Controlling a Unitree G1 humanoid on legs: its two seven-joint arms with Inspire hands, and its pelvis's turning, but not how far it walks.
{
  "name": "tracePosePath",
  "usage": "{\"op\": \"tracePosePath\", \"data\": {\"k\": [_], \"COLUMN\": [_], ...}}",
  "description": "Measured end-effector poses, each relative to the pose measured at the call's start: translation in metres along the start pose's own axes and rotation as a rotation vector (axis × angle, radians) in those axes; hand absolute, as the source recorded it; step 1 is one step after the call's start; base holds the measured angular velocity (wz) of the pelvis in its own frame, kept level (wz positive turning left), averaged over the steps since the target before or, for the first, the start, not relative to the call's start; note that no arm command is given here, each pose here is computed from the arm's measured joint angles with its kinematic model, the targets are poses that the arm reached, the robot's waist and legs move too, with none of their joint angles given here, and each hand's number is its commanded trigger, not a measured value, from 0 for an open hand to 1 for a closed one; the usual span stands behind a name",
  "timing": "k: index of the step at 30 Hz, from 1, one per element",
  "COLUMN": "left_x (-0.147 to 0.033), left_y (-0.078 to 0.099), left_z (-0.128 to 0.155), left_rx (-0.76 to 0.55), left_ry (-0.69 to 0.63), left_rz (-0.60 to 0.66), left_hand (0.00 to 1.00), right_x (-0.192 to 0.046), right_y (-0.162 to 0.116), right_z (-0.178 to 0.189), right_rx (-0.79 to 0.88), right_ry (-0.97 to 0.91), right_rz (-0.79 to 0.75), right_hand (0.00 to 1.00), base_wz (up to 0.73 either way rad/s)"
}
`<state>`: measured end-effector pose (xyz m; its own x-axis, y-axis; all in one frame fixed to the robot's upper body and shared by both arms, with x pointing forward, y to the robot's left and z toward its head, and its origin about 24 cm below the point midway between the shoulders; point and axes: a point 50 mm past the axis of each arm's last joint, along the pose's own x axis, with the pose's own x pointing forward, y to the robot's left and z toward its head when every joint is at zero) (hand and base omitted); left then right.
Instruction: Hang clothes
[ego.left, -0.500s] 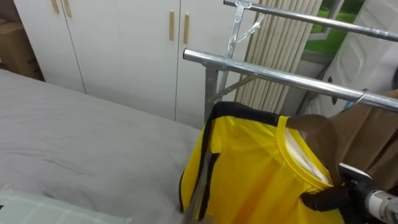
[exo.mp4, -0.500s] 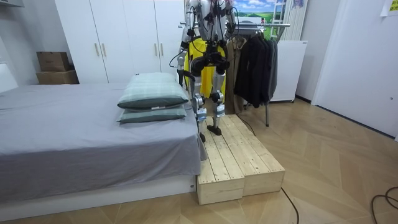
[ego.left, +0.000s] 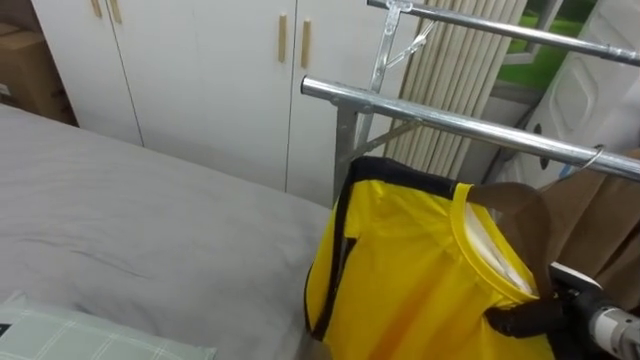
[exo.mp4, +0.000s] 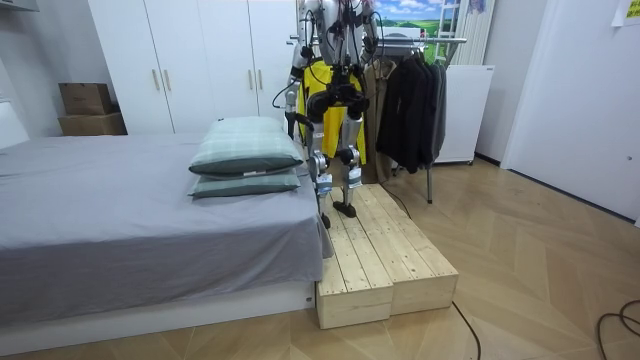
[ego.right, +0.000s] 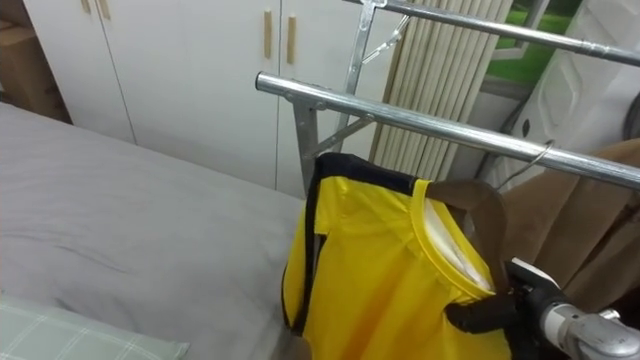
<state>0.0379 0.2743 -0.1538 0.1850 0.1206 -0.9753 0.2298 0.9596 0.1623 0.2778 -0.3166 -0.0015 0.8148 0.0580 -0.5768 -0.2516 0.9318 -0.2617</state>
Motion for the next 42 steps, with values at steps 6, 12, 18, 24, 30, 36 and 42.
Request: {"op": "tracePosePath", "data": {"k": [6, 12, 18, 24, 30, 36, 42], "left_x": [0.0000, 0.0000, 0.0000, 0.0000, 0.0002, 0.0002, 0.0004], "left_y": [0.0000, 0.0000, 0.0000, 0.0001, 0.0002, 0.0003, 0.0004], "left_z": [0.0000, 0.0000, 0.0001, 0.0003, 0.0007, 0.0007, 0.0016], "left_rx": [0.000, -0.001, -0.002, -0.002, -0.002, -0.004, 0.000], "left_ry": [0.000, 0.000, -0.001, -0.001, 0.000, 0.003, 0.004], "left_rz": [0.000, 0.000, 0.000, 0.002, 0.002, 0.002, 0.002], "left_hand": [0.00, 0.00, 0.00, 0.00, 0.00, 0.00, 0.00], "right_x": [0.0006, 0.0006, 0.0007, 0.0007, 0.0006, 0.0006, 0.0007], "right_y": [-0.0010, -0.0011, -0.0012, -0.0012, -0.0013, -0.0012, -0.0011], "right_z": [0.0019, 0.0022, 0.0026, 0.0029, 0.0030, 0.0023, 0.0022], "right_rx": [0.030, 0.035, 0.037, 0.050, 0.053, 0.068, 0.067], "right_ry": [-0.015, -0.017, -0.019, -0.026, -0.027, -0.030, -0.028], "right_rz": [-0.008, -0.008, -0.008, -0.008, -0.009, -0.007, -0.007], "right_hand": [0.00, 0.00, 0.00, 0.00, 0.00, 0.00, 0.00], "base_wz": [0.00, 0.00, 0.00, 0.00, 0.00, 0.00, 0.00]}}
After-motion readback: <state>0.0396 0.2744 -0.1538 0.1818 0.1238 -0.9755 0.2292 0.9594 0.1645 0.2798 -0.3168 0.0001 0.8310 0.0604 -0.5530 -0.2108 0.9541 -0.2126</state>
